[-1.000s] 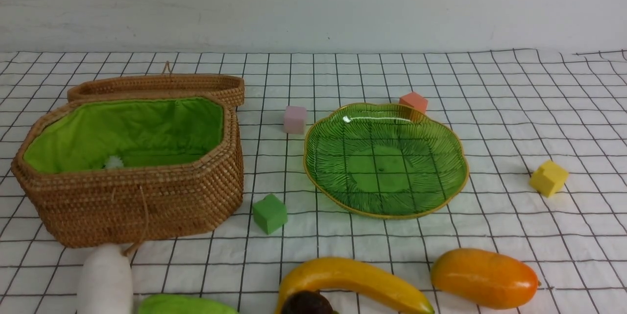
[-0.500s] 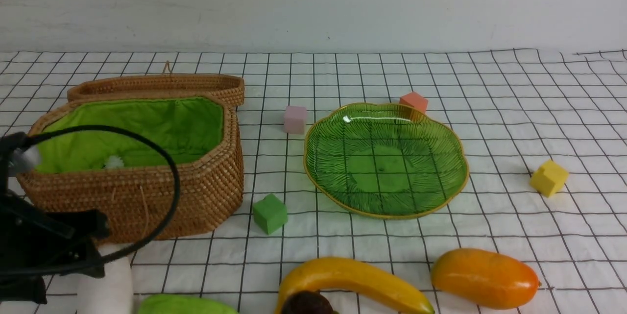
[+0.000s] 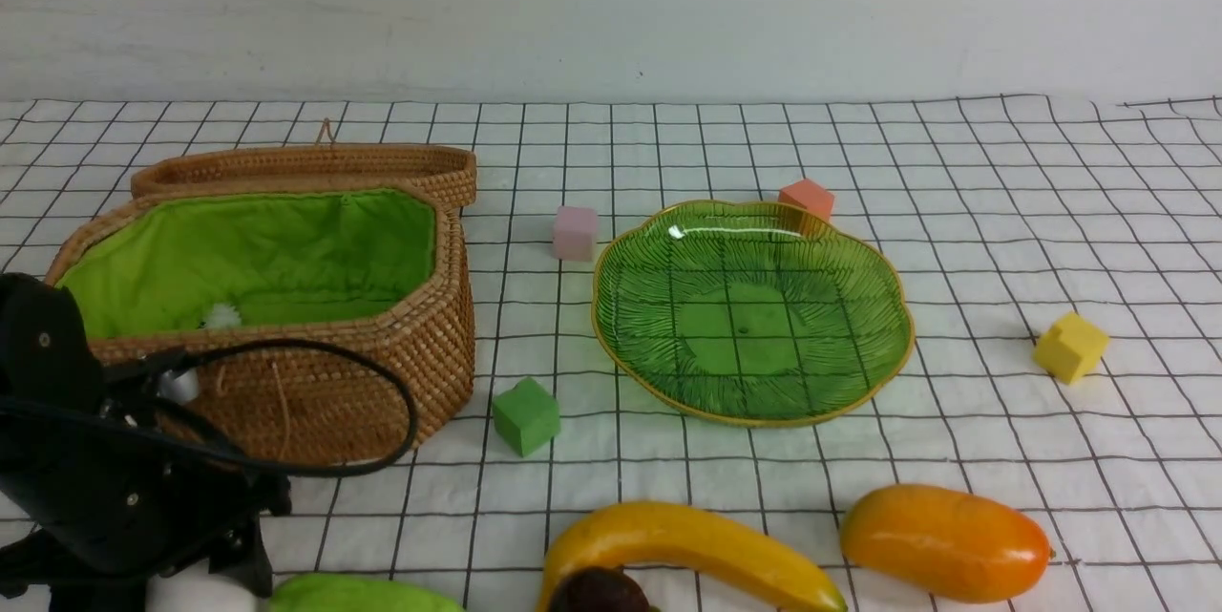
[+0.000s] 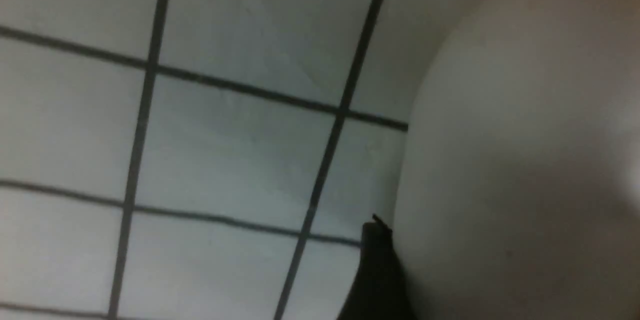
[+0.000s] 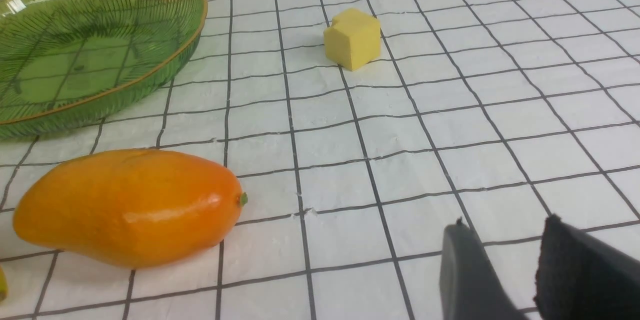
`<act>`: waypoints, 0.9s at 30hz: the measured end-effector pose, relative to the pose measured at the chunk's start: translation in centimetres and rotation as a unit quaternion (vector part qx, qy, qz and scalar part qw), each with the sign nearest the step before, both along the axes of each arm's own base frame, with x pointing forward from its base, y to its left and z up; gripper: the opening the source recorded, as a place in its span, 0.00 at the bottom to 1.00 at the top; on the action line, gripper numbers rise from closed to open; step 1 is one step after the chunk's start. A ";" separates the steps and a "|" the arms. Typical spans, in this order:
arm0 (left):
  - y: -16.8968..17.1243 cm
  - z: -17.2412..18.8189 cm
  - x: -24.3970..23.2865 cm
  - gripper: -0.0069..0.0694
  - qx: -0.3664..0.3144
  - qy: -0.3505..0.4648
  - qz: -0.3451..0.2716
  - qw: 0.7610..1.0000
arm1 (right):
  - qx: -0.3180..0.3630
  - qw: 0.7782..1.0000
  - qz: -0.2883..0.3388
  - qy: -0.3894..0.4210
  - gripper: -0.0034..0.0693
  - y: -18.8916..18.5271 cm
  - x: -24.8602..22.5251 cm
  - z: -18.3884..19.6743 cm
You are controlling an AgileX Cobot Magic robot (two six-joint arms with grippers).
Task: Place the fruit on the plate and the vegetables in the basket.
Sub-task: Take a daikon with your left arm and place it on the basket on the left.
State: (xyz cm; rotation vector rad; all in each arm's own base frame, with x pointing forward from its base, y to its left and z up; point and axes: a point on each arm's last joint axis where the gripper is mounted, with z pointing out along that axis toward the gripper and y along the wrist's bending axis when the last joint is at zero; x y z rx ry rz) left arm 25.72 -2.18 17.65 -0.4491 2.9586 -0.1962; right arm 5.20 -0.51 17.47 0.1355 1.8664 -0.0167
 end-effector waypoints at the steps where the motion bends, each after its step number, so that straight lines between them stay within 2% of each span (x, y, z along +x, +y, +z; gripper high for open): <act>1: 0.0 1.0 -0.7 0.76 -0.001 0.002 -0.003 1.000 | 0.000 1.000 0.000 0.000 0.37 0.0 0.0 0.0; 6: 0.0 5.2 -2.9 0.76 -0.007 -0.012 -0.013 1.000 | 0.000 1.000 0.000 0.000 0.37 0.0 0.0 0.0; 7: 0.0 7.8 -3.8 0.76 -0.011 -0.034 -0.010 0.999 | 0.000 1.000 0.000 0.000 0.37 0.0 0.0 0.0; 9: 0.0 9.3 -4.1 0.76 -0.013 -0.056 -0.006 0.998 | 0.000 1.000 0.000 0.000 0.37 0.0 0.0 0.0; 11: 0.0 14.2 -4.1 0.76 -0.037 -0.146 0.048 0.987 | 0.000 1.000 0.000 0.000 0.37 0.0 0.0 0.0; 12: 0.0 14.3 -4.1 0.76 -0.037 -0.149 0.049 0.987 | 0.000 1.000 0.000 0.000 0.37 0.0 0.0 0.0; 14: -0.1 18.0 -3.0 0.76 -0.078 -0.227 0.121 0.963 | 0.000 1.000 0.000 0.000 0.37 0.0 0.0 0.0; 16: -0.1 19.4 -2.2 0.76 -0.098 -0.256 0.151 0.950 | 0.000 1.000 0.000 0.000 0.37 0.0 0.0 0.0; 17: -0.1 20.6 -0.4 0.76 -0.119 -0.283 0.183 0.934 | 0.000 1.000 0.000 0.000 0.37 0.0 0.0 0.0; 19: -0.1 20.7 1.0 0.76 -0.131 -0.288 0.205 0.926 | 0.000 1.000 0.000 0.000 0.37 0.0 0.0 0.0; 21: -0.2 20.3 4.5 0.76 -0.154 -0.276 0.255 0.914 | 0.000 1.000 0.000 0.000 0.37 0.0 0.0 0.0; 25: -0.5 17.7 8.9 0.76 -0.162 -0.216 0.313 0.911 | 0.000 1.000 0.000 0.000 0.37 0.0 0.0 0.0; 27: -0.5 17.1 9.7 0.77 -0.159 -0.203 0.320 0.911 | 0.000 1.000 0.000 0.000 0.37 0.0 0.0 0.0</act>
